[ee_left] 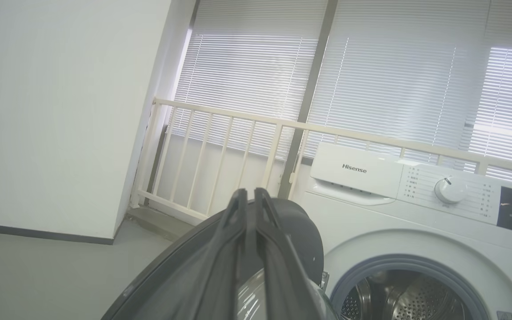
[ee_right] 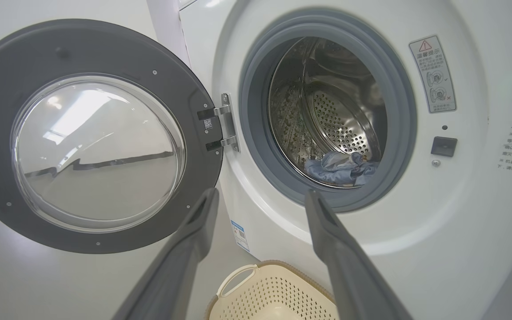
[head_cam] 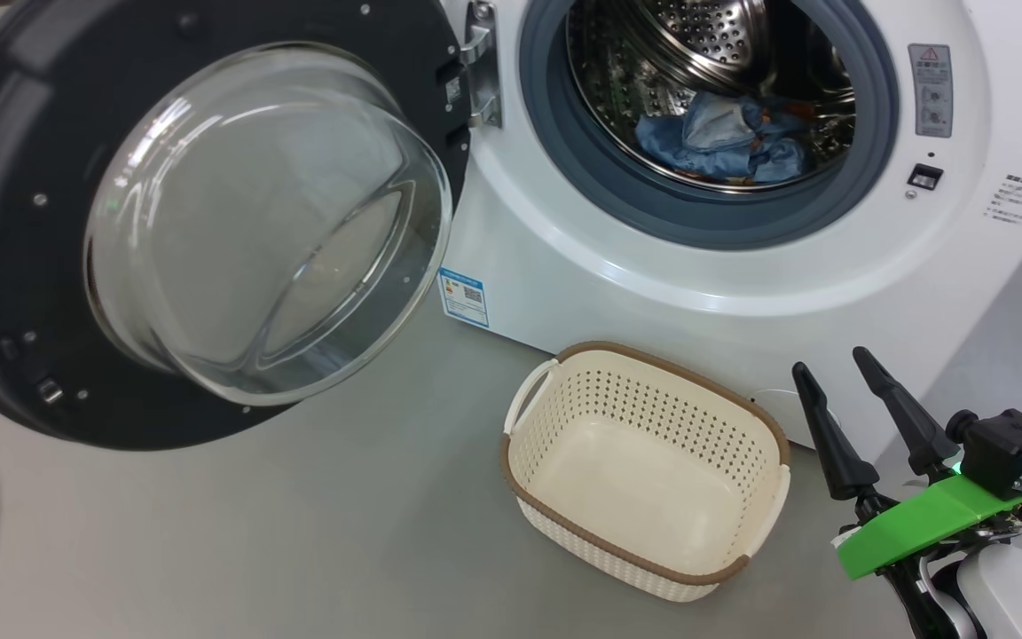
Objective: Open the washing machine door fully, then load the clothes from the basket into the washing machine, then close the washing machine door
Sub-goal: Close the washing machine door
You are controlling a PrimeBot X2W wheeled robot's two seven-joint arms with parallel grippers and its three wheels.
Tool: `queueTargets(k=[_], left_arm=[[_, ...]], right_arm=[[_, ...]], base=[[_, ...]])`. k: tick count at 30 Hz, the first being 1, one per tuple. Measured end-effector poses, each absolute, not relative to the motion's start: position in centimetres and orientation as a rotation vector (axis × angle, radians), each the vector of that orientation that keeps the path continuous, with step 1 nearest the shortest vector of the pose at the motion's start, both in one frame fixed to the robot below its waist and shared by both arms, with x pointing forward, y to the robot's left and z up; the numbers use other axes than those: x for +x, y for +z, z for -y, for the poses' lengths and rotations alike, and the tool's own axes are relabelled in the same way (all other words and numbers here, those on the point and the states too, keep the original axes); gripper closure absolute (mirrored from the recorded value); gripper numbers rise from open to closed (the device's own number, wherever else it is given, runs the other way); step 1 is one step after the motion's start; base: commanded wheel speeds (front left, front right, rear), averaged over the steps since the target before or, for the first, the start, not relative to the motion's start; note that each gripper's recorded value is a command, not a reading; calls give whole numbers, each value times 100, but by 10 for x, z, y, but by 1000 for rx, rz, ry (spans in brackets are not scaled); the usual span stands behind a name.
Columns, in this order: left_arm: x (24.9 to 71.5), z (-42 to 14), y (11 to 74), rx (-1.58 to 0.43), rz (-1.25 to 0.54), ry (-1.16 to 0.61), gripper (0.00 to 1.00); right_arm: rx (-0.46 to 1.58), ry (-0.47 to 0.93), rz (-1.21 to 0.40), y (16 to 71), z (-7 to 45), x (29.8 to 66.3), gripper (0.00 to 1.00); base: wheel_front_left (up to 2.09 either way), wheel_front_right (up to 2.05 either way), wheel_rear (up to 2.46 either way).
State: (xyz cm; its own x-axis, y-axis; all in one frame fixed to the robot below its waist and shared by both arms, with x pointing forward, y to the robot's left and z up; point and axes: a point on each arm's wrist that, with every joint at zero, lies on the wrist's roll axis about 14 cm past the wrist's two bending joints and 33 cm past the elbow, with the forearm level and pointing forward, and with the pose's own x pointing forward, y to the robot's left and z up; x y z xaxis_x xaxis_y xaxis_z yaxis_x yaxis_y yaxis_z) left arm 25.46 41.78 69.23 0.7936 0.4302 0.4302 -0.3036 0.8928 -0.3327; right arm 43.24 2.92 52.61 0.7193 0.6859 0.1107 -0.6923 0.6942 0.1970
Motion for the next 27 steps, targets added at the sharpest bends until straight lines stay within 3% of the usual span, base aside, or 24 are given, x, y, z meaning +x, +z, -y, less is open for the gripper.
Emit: queueTargets(k=[5,9,19,27], left_arm=[[253,-449,745,-411,669,374,100],[255,-488,747,-646,717,410,100],[264,-557,671,-1100,703,617,100],[272,-574,617,-1232,623,756,100]], right_arm=[[224,748,22,522,-19,435,0],[210,734,9,515,-10,437,0],[184,681,-15,502,18,446,0],[159,649,-23,496,38,450,0]], base=[[0,0,0],[0,0,0],[0,0,0],[0,0,0]])
